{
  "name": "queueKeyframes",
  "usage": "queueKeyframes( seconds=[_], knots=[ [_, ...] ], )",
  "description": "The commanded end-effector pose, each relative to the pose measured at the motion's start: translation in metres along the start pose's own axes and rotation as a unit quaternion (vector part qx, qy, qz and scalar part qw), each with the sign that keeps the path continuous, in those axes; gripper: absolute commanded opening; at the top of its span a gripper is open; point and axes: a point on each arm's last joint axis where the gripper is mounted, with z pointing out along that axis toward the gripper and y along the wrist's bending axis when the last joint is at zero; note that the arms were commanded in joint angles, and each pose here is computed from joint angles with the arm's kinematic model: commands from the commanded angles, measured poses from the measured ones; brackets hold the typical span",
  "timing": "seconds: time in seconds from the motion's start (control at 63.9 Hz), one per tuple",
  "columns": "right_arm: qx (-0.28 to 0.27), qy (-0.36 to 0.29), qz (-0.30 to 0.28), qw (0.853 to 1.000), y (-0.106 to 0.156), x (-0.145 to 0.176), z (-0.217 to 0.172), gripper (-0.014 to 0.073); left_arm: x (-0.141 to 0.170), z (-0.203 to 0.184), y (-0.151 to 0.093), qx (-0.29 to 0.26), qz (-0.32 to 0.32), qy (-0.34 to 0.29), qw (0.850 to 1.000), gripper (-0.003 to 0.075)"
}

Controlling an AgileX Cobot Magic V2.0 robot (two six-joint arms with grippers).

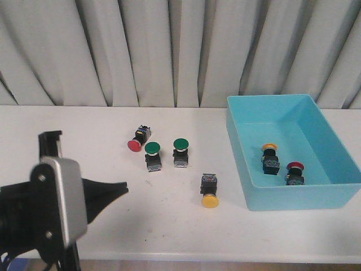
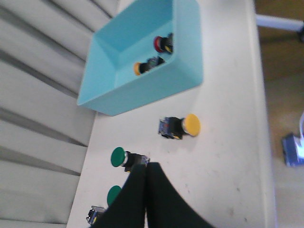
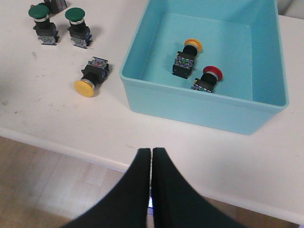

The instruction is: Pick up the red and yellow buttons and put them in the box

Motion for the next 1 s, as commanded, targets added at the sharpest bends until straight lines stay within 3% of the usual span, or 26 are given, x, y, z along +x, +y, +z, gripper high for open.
queueKeyframes(
  seconds=[0.0, 0.094, 0.188, 0.235, 0.454, 0.657, 0.876, 0.985],
  knots=[
    [0.006, -0.037, -0.007, 0.999, -0.001, -0.011, -0.004, -0.0006, -0.006, -0.021, 0.020, -0.103, -0.124, -0.033, 0.986, -0.0007],
    [0.006, -0.037, -0.007, 0.999, -0.001, -0.011, -0.004, -0.0006, 0.009, -0.042, 0.021, -0.166, -0.226, -0.041, 0.959, -0.0007],
    [0.006, -0.037, -0.007, 0.999, -0.001, -0.011, -0.004, -0.0006, 0.030, -0.062, 0.006, -0.204, -0.283, -0.040, 0.936, -0.0007],
    [0.006, -0.037, -0.007, 0.999, -0.001, -0.011, -0.004, -0.0006, 0.041, -0.074, -0.003, -0.228, -0.325, -0.050, 0.917, -0.0007],
    [0.006, -0.037, -0.007, 0.999, -0.001, -0.011, -0.004, -0.0006, 0.086, -0.104, -0.057, -0.309, -0.403, -0.063, 0.859, -0.0007],
    [0.006, -0.037, -0.007, 0.999, -0.001, -0.011, -0.004, -0.0006, 0.111, -0.108, -0.083, -0.361, -0.402, -0.042, 0.840, -0.0007],
    [0.006, -0.037, -0.007, 0.999, -0.001, -0.011, -0.004, -0.0006, 0.124, -0.106, -0.095, -0.393, -0.421, -0.050, 0.816, -0.0007],
    [0.006, -0.037, -0.007, 0.999, -0.001, -0.011, -0.004, -0.0006, 0.129, -0.102, -0.098, -0.403, -0.419, -0.060, 0.811, -0.0007]
  ],
)
